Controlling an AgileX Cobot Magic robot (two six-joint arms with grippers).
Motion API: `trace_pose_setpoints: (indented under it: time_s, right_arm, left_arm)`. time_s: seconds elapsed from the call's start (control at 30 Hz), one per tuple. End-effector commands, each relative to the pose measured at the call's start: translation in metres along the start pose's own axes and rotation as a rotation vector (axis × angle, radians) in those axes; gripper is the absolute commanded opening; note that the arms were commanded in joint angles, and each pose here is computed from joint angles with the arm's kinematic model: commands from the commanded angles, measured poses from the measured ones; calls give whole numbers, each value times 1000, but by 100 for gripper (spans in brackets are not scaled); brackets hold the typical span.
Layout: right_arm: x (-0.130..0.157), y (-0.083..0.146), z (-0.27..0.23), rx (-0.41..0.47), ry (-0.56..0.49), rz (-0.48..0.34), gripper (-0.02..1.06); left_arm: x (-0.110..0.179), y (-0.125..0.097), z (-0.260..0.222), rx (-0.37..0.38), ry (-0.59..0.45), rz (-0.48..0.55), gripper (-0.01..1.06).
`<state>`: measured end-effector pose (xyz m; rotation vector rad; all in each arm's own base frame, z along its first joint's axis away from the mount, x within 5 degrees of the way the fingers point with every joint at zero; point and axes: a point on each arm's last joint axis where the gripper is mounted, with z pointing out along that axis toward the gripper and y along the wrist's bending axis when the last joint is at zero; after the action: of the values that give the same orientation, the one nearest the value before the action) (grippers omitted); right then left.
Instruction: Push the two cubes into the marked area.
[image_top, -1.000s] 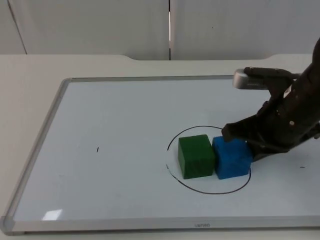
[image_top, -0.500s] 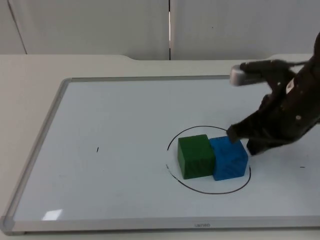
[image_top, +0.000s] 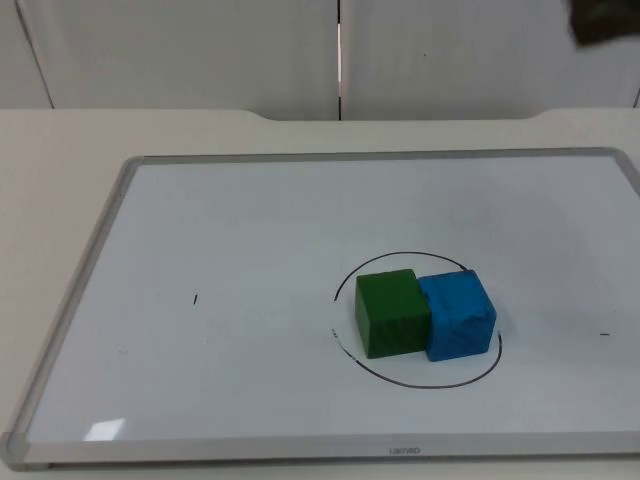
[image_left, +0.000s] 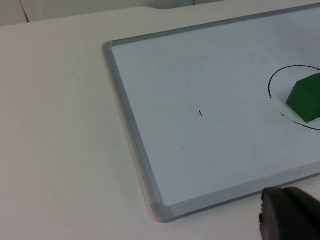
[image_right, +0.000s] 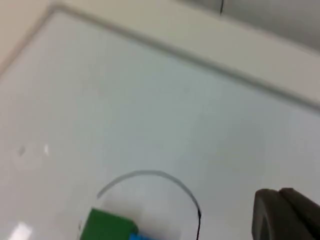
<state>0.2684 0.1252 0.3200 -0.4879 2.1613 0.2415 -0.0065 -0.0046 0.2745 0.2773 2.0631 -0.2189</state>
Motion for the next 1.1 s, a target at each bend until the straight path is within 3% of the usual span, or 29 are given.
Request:
trace_pose_setpoints:
  time_s: [0.0, 0.13, 0.47, 1.07]
  right_arm:
    - [-8, 1, -28, 0, -67, -8, 0]
    - [-15, 1, -93, 2, -213, -12, 0]
    - [2, 1, -148, 5, -263, -35, 0]
    - [102, 1, -197, 8, -361, -40, 0]
  left_arm:
    - [0, -1, 1, 15, -11, -5, 0]
    - [0, -1, 1, 15, -11, -5, 0]
    - [0, 3, 1, -26, -10, 17, 0]
    - [0, 5, 0, -54, -10, 32, 0]
